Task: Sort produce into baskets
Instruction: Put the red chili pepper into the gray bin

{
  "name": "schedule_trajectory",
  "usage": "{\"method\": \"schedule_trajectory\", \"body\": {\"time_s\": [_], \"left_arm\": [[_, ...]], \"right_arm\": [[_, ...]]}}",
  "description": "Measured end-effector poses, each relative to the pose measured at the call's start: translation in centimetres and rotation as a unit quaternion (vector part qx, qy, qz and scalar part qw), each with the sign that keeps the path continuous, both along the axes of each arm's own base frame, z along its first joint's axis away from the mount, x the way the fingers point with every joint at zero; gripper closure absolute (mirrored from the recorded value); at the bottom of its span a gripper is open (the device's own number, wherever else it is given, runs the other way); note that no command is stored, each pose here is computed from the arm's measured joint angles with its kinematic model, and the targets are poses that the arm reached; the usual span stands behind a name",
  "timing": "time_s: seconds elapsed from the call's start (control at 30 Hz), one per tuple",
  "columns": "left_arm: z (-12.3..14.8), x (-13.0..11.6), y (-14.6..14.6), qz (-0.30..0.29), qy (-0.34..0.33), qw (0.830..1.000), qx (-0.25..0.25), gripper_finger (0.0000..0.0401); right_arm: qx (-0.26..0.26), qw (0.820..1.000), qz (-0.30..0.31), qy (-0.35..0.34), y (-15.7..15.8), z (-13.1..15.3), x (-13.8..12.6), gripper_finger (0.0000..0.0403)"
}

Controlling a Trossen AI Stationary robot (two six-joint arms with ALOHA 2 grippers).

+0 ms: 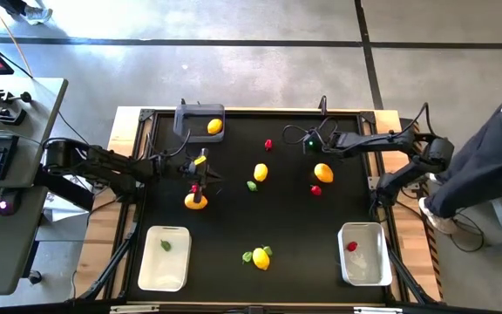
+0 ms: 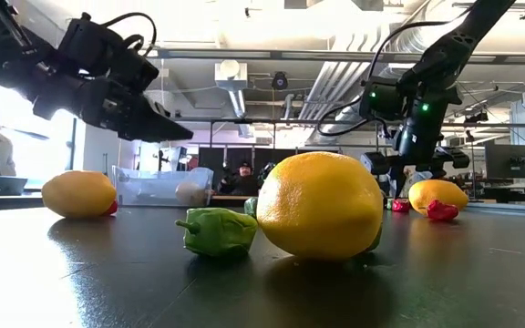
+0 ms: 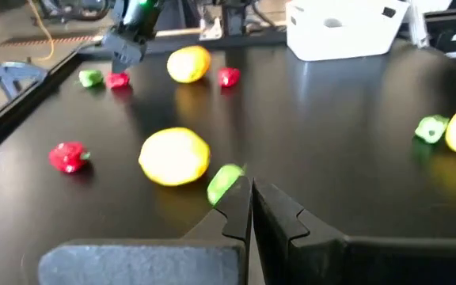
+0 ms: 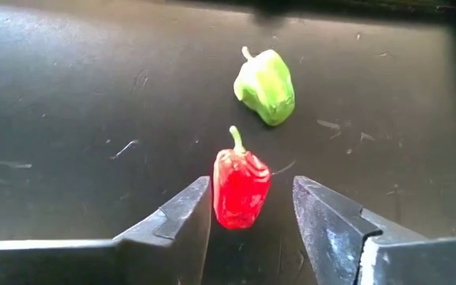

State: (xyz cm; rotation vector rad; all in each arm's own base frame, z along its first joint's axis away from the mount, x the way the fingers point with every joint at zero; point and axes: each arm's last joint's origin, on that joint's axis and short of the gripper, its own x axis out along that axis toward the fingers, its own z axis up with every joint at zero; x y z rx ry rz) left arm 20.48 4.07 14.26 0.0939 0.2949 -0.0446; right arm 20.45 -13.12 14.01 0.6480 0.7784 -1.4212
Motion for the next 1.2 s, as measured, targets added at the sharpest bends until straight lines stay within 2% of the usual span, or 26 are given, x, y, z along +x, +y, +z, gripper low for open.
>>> {"method": "schedule_trajectory", "body": {"time_s": [0.33,0.7,0.8,0.97,1.1,1.2], "left_arm": [[-0.4,-0.4,0.3,0.010,0.006,1.000,-0.006,0.0401],[-0.4,-0.4,0.3,0.012,0.008,1.000,-0.013,0.0401],[-0.4,-0.4,0.3,0.013,0.008,1.000,-0.015,0.0401],[-0.4,-0.4,0.3,0.013,0.008,1.000,-0.015,0.0401],[-0.4,-0.4,0.3,0.013,0.009,1.000,-0.015,0.0401],[-0.4,-0.4,0.3,0.013,0.011,1.000,-0.015,0.0401]], "right_arm": [[0.006,1.000,0.004,0.026,-1.2,-2.1,0.4,0.0239],[0.017,0.996,0.051,0.073,-1.4,-1.6,0.4,0.0353],[0.022,0.994,0.065,0.083,-1.2,-0.3,1.1,0.0364],[0.077,0.983,0.116,0.115,0.4,2.8,2.4,0.0353],[0.127,0.963,0.206,0.118,3.6,6.0,3.8,0.0351],[0.138,0.952,0.248,0.117,7.0,8.6,4.2,0.0354]]}}
